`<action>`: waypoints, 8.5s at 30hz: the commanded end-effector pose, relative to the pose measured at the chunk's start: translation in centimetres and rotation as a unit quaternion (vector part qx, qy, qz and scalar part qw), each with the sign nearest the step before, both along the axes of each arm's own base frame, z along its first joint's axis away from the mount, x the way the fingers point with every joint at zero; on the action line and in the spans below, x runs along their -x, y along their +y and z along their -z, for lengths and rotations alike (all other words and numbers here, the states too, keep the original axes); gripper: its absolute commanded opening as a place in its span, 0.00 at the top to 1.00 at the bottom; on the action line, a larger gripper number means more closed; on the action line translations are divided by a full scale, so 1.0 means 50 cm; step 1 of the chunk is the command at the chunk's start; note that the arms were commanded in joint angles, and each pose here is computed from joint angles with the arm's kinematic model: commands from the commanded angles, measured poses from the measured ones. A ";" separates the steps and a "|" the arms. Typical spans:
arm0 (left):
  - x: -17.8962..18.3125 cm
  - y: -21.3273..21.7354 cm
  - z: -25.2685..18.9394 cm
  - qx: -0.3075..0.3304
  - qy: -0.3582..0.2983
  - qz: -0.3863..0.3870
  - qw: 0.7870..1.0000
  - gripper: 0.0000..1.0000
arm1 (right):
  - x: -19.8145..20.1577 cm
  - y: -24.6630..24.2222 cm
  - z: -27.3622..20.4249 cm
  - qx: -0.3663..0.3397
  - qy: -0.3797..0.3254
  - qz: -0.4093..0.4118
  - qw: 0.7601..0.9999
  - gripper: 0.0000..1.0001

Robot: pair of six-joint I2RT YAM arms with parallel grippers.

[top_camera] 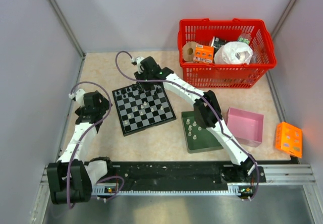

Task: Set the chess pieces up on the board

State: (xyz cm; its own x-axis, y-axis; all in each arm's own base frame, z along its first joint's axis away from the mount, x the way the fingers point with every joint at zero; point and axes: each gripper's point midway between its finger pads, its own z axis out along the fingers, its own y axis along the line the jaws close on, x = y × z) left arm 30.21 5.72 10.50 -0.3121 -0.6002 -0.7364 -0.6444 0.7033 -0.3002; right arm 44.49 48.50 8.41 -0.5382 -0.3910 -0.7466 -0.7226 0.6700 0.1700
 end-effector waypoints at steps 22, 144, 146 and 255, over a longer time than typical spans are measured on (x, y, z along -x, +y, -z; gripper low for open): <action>-0.018 0.004 -0.041 -0.005 -0.024 0.001 1.000 0.02 | -0.015 0.027 0.004 -0.008 -0.023 -0.003 1.000 0.73; -0.017 -0.003 -0.041 0.005 -0.018 0.006 1.000 0.03 | -0.053 -0.076 -0.157 -0.026 -0.073 0.076 0.994 0.65; -0.017 -0.004 -0.041 0.006 -0.018 0.008 1.000 0.03 | -0.044 -0.084 -0.138 -0.016 -0.059 0.076 0.995 0.66; -0.018 -0.010 -0.050 0.011 -0.022 0.013 1.000 0.03 | -0.068 -0.163 -0.074 0.025 -0.012 0.138 0.990 0.63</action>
